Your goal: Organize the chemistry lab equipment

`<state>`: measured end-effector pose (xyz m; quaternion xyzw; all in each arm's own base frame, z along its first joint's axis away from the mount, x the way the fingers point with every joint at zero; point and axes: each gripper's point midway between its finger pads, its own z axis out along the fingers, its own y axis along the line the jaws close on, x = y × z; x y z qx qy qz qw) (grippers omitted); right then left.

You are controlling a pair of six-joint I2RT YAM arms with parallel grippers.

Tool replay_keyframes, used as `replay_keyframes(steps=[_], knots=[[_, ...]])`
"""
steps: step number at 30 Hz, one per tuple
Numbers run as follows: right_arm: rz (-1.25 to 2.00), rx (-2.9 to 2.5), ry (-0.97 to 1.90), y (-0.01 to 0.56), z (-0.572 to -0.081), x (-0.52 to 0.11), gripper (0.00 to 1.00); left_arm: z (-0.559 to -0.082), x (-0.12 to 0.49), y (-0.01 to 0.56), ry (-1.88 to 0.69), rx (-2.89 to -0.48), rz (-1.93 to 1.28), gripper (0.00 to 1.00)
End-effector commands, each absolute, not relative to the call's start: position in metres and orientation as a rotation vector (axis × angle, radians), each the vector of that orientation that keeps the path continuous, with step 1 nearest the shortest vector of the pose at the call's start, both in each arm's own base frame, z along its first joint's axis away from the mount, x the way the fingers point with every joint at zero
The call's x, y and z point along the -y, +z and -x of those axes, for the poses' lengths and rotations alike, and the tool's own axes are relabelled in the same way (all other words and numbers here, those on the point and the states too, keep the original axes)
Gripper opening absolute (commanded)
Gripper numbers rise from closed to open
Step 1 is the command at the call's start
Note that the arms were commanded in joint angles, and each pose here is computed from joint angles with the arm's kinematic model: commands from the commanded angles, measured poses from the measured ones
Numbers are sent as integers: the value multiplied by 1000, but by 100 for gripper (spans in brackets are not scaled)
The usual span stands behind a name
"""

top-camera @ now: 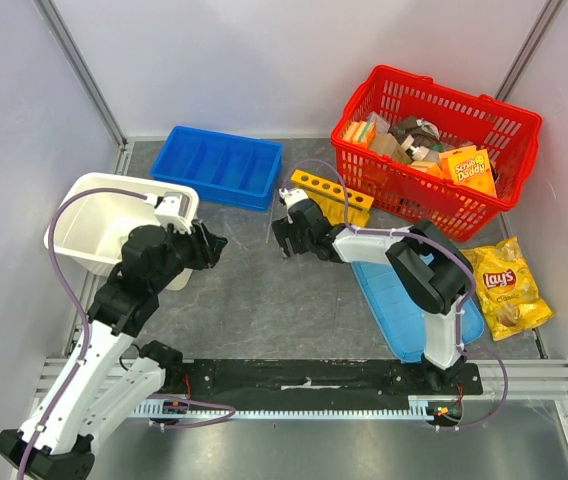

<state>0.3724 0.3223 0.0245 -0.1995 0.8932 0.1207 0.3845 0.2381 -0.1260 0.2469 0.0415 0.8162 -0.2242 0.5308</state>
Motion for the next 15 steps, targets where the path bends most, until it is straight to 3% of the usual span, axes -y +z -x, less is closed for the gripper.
replay_keyframes(steps=[1, 15], knots=[[690, -2252, 439, 23, -342, -327, 86, -242, 133, 256, -571, -1910, -110, 53], [836, -2189, 681, 40, -279, -331, 83, -249, 165, 243, -644, -2029, -308, 51]])
